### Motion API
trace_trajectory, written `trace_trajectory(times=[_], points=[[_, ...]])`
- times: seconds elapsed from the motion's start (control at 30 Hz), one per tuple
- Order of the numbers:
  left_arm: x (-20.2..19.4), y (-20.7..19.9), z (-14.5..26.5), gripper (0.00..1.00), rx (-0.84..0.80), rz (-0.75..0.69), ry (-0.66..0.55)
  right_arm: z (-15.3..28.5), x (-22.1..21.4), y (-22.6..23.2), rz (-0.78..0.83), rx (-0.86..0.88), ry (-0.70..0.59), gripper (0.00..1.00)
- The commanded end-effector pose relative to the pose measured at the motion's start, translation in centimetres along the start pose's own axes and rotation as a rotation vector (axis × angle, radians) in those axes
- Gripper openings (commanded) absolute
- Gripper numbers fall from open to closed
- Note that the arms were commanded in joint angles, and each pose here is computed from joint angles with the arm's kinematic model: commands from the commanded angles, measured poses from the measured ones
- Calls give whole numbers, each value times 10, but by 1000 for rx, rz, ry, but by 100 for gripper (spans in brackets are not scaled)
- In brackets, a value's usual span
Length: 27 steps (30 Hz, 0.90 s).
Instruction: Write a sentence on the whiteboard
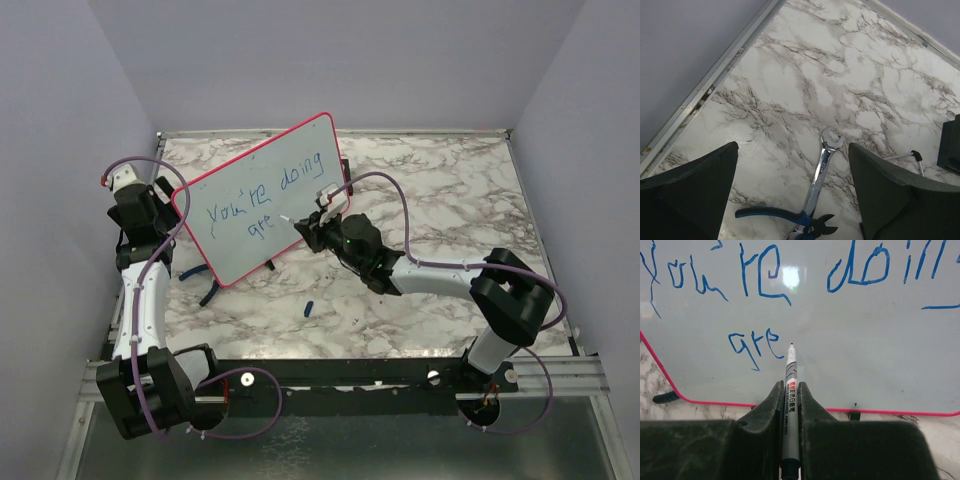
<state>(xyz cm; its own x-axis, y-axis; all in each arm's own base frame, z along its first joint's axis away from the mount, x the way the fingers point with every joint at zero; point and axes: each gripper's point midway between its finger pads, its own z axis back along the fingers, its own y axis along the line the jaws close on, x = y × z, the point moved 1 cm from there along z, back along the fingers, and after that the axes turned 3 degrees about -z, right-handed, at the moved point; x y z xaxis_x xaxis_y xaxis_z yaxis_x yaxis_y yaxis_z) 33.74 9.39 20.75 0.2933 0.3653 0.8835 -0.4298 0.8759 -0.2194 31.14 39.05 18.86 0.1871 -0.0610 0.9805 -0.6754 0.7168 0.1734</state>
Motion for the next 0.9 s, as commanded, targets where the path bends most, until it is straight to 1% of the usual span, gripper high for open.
trace_trajectory(times=[0.0, 0.87], points=[[0, -10, 4, 92, -53, -18, -7, 0, -7, 3, 4, 29, 0, 0], [-3, -13, 2, 92, -68, -36, 1, -7, -6, -1, 0, 78, -5, 0]])
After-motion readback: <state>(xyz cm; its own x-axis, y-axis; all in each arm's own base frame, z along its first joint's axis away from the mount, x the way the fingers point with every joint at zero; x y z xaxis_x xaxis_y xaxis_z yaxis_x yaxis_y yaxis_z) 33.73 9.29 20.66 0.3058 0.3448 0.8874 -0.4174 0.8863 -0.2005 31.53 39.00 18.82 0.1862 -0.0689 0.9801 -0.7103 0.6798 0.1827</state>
